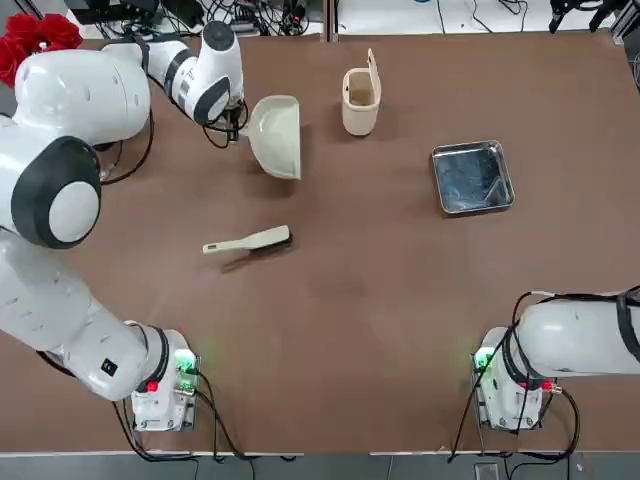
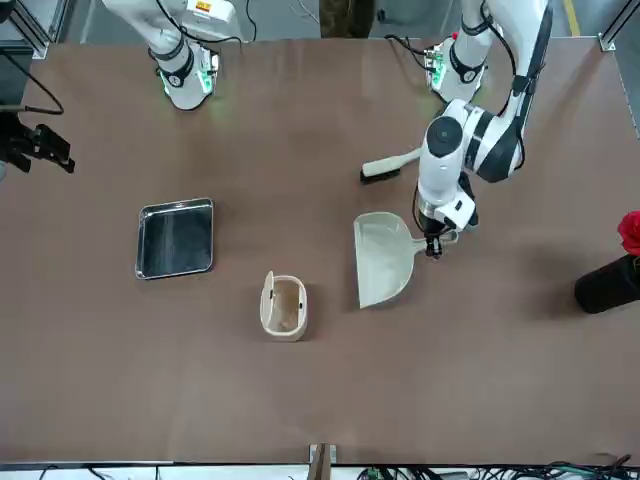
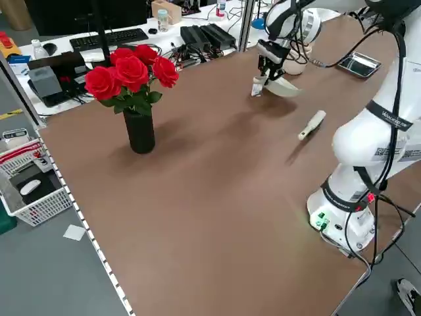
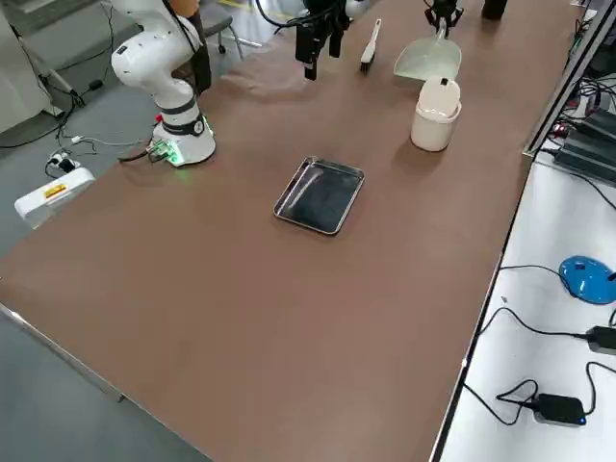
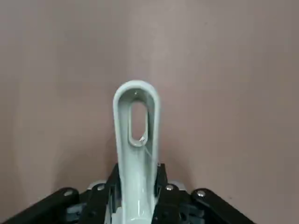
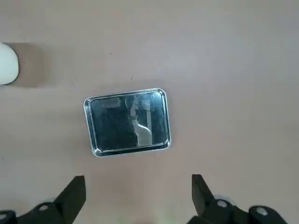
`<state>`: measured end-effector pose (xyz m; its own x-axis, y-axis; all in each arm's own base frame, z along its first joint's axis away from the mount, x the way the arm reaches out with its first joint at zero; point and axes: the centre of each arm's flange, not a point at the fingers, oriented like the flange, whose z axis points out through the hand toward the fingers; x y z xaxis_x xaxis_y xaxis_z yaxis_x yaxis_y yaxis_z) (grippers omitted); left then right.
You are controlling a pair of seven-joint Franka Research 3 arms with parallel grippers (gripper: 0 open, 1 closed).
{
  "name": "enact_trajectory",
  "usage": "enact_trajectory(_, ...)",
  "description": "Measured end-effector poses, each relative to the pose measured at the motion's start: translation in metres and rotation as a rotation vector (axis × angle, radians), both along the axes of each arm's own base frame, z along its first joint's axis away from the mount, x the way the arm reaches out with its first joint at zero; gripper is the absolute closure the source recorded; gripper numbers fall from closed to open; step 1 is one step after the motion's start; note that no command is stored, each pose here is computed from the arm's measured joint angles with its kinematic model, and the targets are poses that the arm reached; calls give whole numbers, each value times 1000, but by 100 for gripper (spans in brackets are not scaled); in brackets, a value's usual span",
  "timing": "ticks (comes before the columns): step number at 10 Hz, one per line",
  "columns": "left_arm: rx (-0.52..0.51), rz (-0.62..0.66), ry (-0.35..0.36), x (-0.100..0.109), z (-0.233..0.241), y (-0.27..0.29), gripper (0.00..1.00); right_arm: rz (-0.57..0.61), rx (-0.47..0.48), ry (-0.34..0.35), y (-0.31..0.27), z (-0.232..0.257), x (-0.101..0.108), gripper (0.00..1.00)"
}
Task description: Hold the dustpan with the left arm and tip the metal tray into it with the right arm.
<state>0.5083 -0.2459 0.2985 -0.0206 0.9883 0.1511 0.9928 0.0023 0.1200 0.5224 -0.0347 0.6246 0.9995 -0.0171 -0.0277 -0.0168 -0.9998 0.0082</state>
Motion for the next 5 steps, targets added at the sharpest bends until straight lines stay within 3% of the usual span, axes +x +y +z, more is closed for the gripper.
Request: enact_trajectory(5,24,25,102,-5,-49,14,67,-2,37,-6,6,-1,0,0)
